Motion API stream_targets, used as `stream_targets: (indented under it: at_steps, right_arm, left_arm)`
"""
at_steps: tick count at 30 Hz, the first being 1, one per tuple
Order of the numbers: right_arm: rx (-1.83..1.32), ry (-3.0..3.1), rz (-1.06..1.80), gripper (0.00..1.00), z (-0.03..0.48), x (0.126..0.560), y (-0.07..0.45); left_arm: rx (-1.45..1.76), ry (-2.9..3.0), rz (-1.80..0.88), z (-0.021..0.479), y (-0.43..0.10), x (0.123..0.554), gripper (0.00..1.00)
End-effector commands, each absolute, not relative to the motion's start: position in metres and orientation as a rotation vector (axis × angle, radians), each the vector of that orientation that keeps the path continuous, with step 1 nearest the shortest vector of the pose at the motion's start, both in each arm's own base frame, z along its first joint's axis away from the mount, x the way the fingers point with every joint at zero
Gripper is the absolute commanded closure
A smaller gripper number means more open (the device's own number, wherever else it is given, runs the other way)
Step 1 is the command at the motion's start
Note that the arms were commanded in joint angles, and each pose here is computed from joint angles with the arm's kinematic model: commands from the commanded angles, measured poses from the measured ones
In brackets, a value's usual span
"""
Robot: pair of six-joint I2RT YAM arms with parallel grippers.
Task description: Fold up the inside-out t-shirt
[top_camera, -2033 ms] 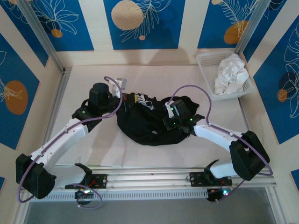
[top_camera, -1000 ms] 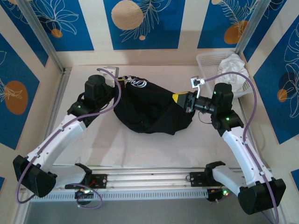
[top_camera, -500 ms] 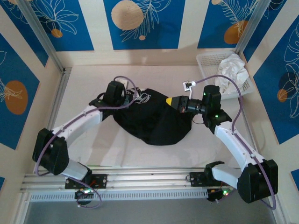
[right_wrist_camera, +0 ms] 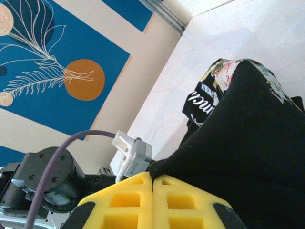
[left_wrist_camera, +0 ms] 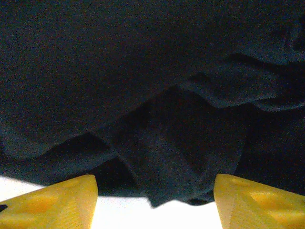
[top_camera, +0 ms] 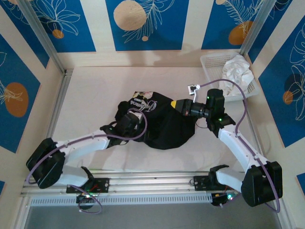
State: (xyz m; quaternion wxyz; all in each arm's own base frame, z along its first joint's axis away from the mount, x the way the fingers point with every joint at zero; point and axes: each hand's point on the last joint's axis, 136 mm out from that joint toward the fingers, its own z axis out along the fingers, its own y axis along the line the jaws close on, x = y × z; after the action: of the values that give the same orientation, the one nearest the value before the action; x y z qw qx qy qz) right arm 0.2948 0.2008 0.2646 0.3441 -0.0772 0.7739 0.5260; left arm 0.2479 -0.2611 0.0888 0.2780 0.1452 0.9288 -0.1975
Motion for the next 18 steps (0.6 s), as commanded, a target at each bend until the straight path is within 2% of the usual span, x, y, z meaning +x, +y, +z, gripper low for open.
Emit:
stream_targets:
  at_steps: [1,3,7,14,18]
  right_arm:
    - [-0.2,2.003,1.339,1.0,0.264,0.296,0.196]
    - [-0.198,2.006,1.33,1.0,0.264,0.296,0.193]
    - [-0.199,2.031,1.219,1.0,0.267,0.297,0.177]
    - [-0.217,2.063,0.912,1.0,0.28,0.3,0.147]
    - [-0.231,2.012,0.856,1.0,0.293,0.298,0.141]
  left_arm:
    - [0.403,2.485,-0.616,0.08,-0.283,0.252,0.43]
    - [0.43,2.448,-0.608,0.083,-0.289,0.261,0.57]
    - [0.494,2.337,-0.527,0.121,-0.284,0.278,1.0]
    - [0.497,1.912,-0.606,0.285,-0.251,0.266,1.0]
    - [0.498,1.762,-0.673,0.348,-0.232,0.25,1.0]
